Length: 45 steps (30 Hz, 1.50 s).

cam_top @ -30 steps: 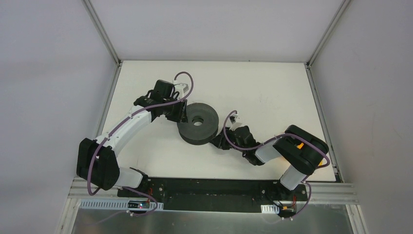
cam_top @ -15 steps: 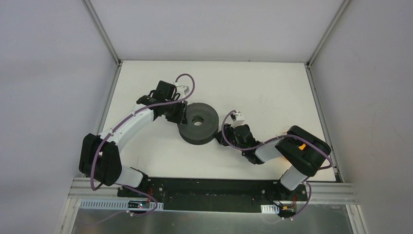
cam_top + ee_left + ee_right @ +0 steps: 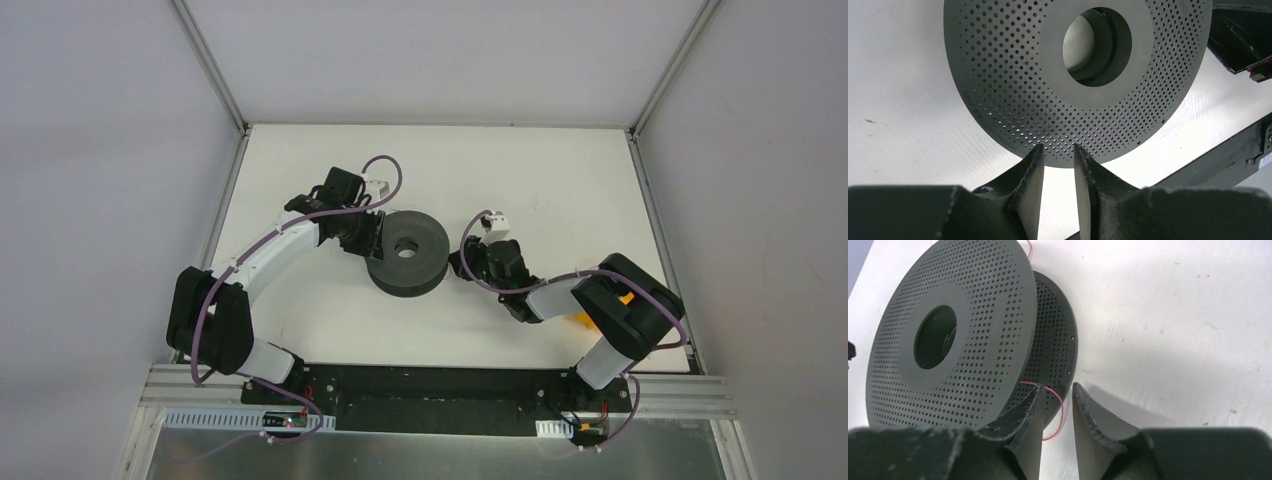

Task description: Wrap the cables

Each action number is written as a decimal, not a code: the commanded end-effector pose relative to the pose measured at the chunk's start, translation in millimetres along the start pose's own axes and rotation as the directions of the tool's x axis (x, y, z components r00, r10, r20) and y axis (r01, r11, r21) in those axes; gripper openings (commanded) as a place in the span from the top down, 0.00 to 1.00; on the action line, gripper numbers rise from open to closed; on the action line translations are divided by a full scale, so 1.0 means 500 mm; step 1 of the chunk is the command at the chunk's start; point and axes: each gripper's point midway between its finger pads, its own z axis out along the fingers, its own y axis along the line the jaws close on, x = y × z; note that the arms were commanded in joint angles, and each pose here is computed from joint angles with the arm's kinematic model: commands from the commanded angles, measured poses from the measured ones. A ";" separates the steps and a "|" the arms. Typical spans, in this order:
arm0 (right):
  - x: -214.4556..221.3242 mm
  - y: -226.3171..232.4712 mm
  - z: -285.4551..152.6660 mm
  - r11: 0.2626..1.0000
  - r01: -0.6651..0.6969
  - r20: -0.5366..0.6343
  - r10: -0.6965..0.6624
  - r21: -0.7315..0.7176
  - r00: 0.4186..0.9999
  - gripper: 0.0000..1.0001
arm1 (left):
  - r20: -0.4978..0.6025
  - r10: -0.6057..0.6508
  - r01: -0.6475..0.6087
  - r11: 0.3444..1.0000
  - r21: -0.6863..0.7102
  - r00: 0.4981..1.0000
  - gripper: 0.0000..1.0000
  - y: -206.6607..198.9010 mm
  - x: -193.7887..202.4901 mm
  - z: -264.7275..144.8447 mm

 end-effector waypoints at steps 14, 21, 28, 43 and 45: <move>0.033 0.021 -0.020 0.991 -0.070 -0.200 0.047 -0.111 0.979 0.64 | -0.001 0.034 -0.034 0.998 -0.045 0.999 0.74 0.013 -0.011 -0.011; 0.052 0.024 0.000 0.988 -0.093 -0.226 0.063 -0.126 0.972 0.67 | -0.006 0.031 -0.032 0.998 -0.049 0.999 0.74 0.016 -0.010 -0.008; 0.063 -0.015 0.012 0.998 -0.021 -0.209 0.007 -0.063 0.978 0.84 | -0.021 0.028 -0.029 0.998 -0.051 0.999 0.74 0.018 -0.006 -0.003; -0.028 0.002 0.009 0.983 0.150 -0.023 -0.153 -0.108 0.988 1.00 | -0.068 0.019 -0.024 0.997 -0.076 0.997 0.75 0.031 0.008 0.011; -0.036 0.005 0.004 0.982 0.155 -0.004 -0.156 -0.111 0.988 1.00 | -0.074 0.017 -0.023 0.997 -0.079 0.997 0.75 0.033 0.010 0.012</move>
